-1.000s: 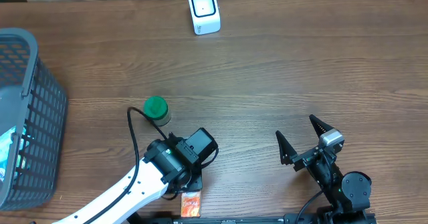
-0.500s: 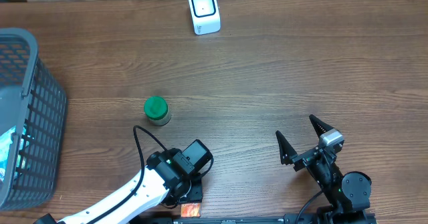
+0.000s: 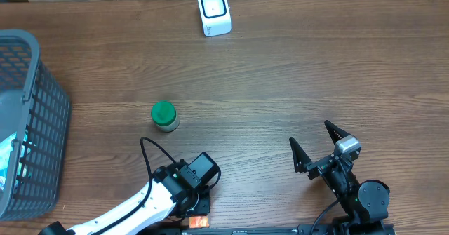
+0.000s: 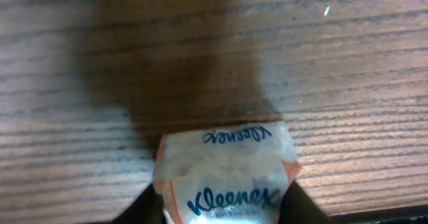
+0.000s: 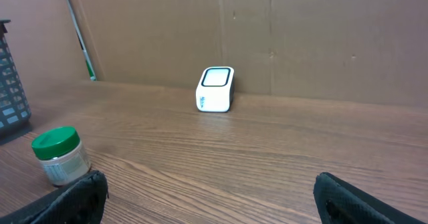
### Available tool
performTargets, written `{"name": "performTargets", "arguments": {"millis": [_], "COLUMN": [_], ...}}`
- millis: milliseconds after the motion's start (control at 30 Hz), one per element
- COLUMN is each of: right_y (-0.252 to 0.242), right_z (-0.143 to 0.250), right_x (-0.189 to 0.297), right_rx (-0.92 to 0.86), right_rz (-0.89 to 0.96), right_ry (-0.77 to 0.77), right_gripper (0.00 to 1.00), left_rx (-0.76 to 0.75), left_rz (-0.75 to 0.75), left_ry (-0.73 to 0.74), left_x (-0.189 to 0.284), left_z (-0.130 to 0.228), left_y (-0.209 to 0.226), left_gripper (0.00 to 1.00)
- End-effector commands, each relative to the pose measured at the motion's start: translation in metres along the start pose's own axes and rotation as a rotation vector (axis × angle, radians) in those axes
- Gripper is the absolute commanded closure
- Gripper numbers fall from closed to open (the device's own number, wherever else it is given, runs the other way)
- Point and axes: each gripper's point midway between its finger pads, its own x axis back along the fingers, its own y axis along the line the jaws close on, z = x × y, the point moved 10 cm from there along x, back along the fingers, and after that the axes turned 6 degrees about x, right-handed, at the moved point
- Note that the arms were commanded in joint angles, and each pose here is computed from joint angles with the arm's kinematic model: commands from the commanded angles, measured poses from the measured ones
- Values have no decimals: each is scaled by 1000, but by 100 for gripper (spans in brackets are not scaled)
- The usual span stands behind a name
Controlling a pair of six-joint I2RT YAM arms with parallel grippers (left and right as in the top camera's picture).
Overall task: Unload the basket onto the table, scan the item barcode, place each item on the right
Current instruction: 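Place the tissue pack on the table right of the jar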
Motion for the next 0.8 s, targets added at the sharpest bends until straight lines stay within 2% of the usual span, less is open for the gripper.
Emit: {"name": "performTargets", "arguments": {"millis": [0, 67, 233, 400, 500, 633, 767], "right_y": [1, 1, 1, 1, 1, 1, 1], "right_z": [2, 2, 2, 2, 2, 2, 2], "right_x": [0, 0, 0, 0, 0, 0, 0], "right_rx": [-5, -5, -5, -6, -5, -5, -5], "right_rz": [-9, -9, -9, -9, -9, -9, -9], "right_ry": [-5, -5, -5, -5, -5, -5, -5], "right_gripper": [0, 0, 0, 0, 0, 0, 0], "left_rx": [-9, -10, -38, -126, -193, -133, -70], "left_rz": [-9, -6, 4, 24, 25, 36, 78], "left_ry": [-5, -6, -48, -262, -493, -687, -736], "left_x": [-3, -3, 4, 40, 81, 103, 99], "left_z": [0, 0, -6, -37, -68, -94, -123], "left_y": [2, 2, -5, -28, -45, -50, -52], "left_gripper": [81, 88, 92, 83, 81, 82, 82]}}
